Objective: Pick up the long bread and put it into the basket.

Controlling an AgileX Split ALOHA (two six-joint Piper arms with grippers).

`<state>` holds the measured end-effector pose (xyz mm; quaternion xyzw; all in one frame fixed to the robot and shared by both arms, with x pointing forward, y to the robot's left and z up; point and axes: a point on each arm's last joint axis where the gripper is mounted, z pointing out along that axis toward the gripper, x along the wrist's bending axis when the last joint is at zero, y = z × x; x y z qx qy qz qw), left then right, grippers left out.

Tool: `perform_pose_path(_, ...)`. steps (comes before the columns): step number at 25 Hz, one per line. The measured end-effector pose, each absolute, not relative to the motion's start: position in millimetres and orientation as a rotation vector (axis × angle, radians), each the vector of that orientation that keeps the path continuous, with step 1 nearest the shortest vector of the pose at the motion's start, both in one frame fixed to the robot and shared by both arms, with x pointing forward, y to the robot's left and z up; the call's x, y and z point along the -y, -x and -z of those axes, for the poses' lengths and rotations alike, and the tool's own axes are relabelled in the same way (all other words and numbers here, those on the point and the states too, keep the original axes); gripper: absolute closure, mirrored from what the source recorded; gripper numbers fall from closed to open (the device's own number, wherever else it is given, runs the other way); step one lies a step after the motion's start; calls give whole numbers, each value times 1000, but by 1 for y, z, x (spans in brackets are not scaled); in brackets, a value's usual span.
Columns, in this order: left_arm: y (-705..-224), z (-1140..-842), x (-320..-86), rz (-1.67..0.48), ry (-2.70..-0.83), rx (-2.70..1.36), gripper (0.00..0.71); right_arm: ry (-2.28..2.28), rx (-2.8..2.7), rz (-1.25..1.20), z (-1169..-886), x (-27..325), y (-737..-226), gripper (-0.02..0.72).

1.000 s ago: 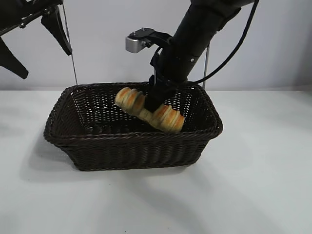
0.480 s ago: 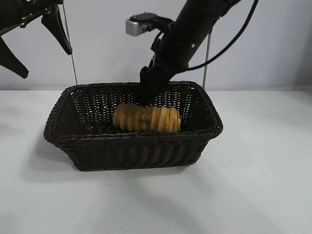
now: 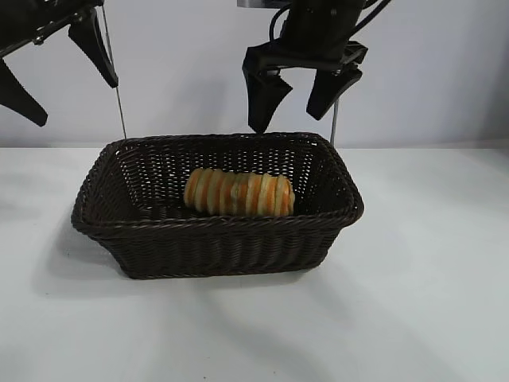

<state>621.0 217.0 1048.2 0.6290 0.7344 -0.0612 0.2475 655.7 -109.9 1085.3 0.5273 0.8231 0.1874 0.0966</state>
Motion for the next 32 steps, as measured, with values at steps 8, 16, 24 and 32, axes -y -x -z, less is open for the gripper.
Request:
perform_pose_path(8, -621, -1048, -217, 166, -1714, -2002, 82, -1626, -2356, -569, -1099, 116, -652, 9)
perform_pose_path(16, -621, -1048, -217, 166, -1714, -2002, 82, -1670, -2360, -501, -1085, 121, -652, 9)
perform_pose_path(24, -621, -1048, -217, 166, -1714, -2002, 82, -1788, -2256, -516, -1092, 153, -661, 9)
perform_pose_path(32, -621, -1048, -217, 163, -1712, -2001, 82, -1827, -2256, -494, -1086, 161, -659, 9)
